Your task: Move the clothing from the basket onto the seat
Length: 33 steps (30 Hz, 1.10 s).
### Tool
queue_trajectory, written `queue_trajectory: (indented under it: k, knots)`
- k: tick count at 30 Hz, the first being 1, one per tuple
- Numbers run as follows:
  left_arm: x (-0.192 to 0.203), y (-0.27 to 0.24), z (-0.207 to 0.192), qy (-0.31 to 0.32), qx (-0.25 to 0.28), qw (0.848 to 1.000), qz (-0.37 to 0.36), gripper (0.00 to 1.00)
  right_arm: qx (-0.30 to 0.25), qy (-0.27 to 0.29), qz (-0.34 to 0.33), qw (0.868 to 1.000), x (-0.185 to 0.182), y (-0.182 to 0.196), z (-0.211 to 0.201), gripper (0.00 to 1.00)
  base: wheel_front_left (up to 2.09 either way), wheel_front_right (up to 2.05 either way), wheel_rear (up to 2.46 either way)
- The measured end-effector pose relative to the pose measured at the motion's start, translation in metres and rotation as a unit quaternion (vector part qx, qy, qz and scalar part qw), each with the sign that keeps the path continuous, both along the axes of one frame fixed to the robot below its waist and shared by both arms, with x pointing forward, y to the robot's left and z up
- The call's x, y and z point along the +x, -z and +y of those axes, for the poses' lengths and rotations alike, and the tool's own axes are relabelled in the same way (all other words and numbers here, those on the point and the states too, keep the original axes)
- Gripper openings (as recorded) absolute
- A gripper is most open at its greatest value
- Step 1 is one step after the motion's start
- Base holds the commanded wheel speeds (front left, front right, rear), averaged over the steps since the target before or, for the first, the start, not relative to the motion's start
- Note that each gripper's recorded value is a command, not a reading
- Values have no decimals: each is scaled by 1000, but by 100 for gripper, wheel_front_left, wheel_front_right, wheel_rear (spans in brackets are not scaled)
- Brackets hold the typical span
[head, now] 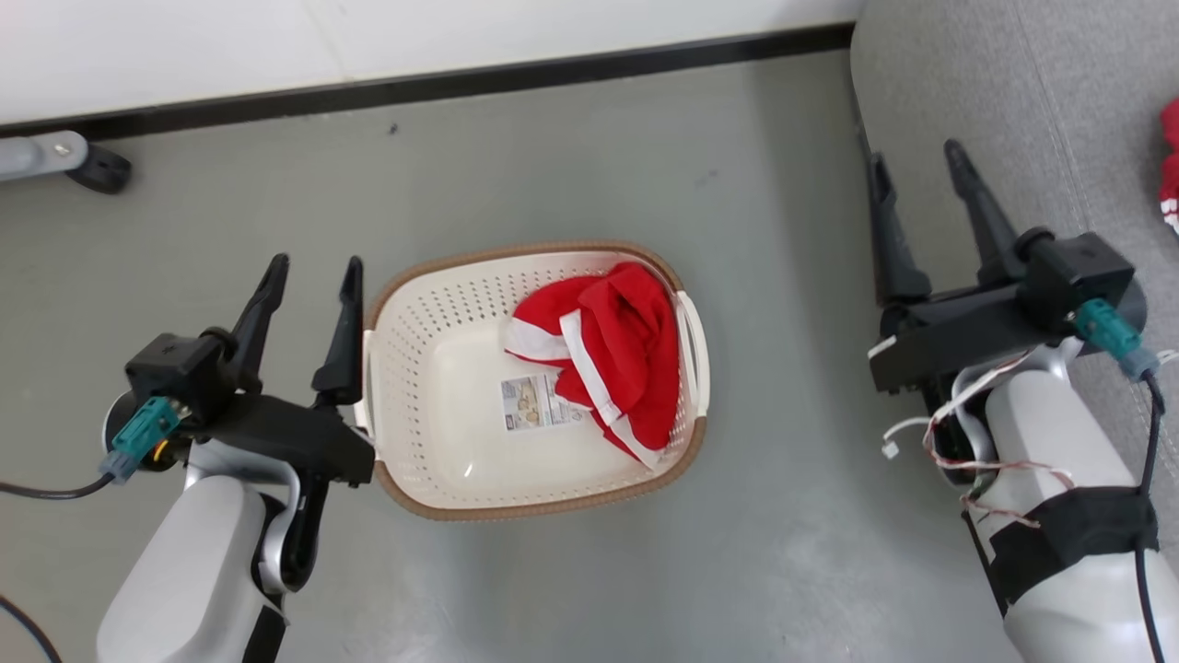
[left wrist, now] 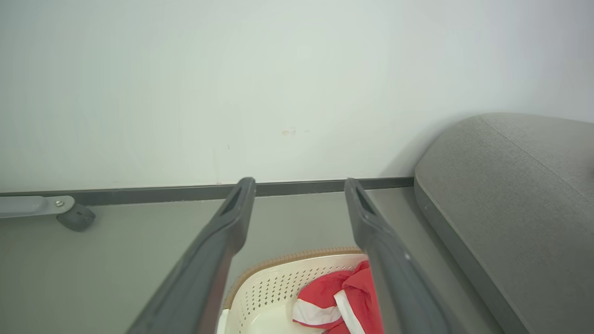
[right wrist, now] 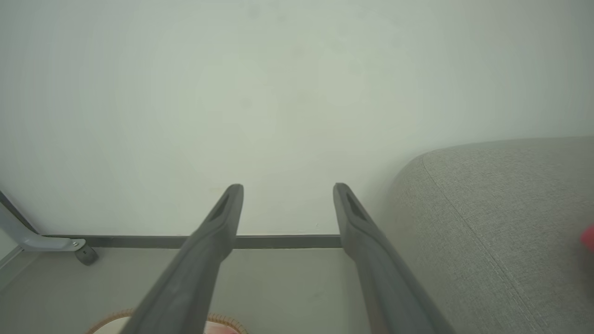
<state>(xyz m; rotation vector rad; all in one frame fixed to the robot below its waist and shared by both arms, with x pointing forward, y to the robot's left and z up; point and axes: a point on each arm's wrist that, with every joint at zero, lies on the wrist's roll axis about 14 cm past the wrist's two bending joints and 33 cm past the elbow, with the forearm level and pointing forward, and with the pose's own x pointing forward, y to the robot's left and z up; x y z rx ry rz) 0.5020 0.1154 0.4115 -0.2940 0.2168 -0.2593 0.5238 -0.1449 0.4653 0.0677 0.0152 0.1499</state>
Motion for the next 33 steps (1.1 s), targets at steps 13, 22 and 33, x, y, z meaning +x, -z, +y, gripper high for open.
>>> queue_trajectory:
  k: [13, 22, 33]
  knots:
    - [-37, -7, 62, -96, 32, 995, 14, 100, 12, -45, 9, 999, -33, -4, 33, 100, 0, 0, 0]
    - [-78, -4, 93, -148, 44, 987, 31, 100, 23, -43, 26, 998, -68, 1, 35, 100, 0, 0, 0]
    - [-121, -11, 107, -175, 57, 983, 25, 100, 50, -8, 34, 998, -114, 2, 20, 100, 0, 0, 0]
